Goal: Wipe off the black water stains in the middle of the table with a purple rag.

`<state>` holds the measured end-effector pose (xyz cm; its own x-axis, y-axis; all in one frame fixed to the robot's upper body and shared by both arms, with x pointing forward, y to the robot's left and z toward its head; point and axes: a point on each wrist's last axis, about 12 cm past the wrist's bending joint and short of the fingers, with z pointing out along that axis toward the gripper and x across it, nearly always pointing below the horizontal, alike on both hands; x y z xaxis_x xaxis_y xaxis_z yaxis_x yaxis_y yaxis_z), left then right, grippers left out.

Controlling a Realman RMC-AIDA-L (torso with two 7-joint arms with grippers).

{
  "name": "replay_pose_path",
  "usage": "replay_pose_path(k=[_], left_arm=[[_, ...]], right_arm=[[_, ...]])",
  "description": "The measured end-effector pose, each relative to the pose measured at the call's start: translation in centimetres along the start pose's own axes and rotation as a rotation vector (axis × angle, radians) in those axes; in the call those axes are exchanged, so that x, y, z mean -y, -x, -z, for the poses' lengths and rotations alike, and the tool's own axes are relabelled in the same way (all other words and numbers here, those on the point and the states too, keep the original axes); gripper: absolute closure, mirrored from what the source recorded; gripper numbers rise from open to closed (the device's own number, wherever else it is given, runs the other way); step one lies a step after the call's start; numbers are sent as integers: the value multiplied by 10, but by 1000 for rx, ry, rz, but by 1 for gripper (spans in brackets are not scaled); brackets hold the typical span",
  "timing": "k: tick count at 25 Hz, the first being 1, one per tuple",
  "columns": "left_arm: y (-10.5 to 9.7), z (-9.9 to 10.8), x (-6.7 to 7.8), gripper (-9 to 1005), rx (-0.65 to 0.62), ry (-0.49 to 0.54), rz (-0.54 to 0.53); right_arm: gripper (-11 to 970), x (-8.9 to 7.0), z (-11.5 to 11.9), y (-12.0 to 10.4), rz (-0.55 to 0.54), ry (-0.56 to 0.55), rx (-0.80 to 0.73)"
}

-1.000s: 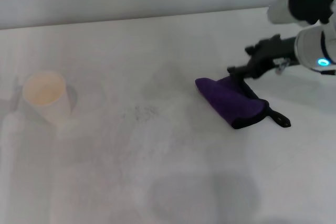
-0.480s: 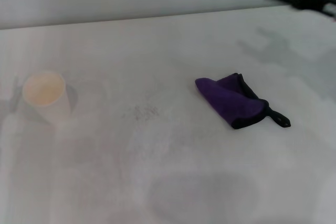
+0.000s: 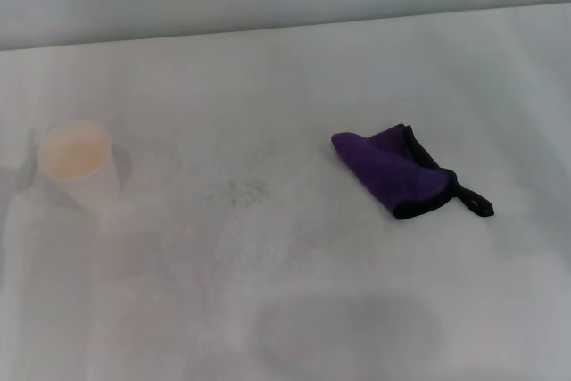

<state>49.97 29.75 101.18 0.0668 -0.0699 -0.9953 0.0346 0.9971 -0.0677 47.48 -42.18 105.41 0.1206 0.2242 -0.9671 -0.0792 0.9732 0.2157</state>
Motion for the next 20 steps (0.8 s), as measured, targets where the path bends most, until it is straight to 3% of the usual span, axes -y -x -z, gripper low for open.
replay_pose_path(k=[3,6,10,20], left_arm=[[1,-3,1,135,2,-6,-1],[2,-6,3,135,7,-12,-1],[4,-10,5,134,13,-20,-1],[5,-11,5,134,16,-17,1]], right_arm=[[83,-3,16,-27,176,-133,-63],[83,-4,22,-48,264,-217,-171],[83,-4,21,-59,251,-252,-254],[83,-6,21,-61,205,-257,-252]])
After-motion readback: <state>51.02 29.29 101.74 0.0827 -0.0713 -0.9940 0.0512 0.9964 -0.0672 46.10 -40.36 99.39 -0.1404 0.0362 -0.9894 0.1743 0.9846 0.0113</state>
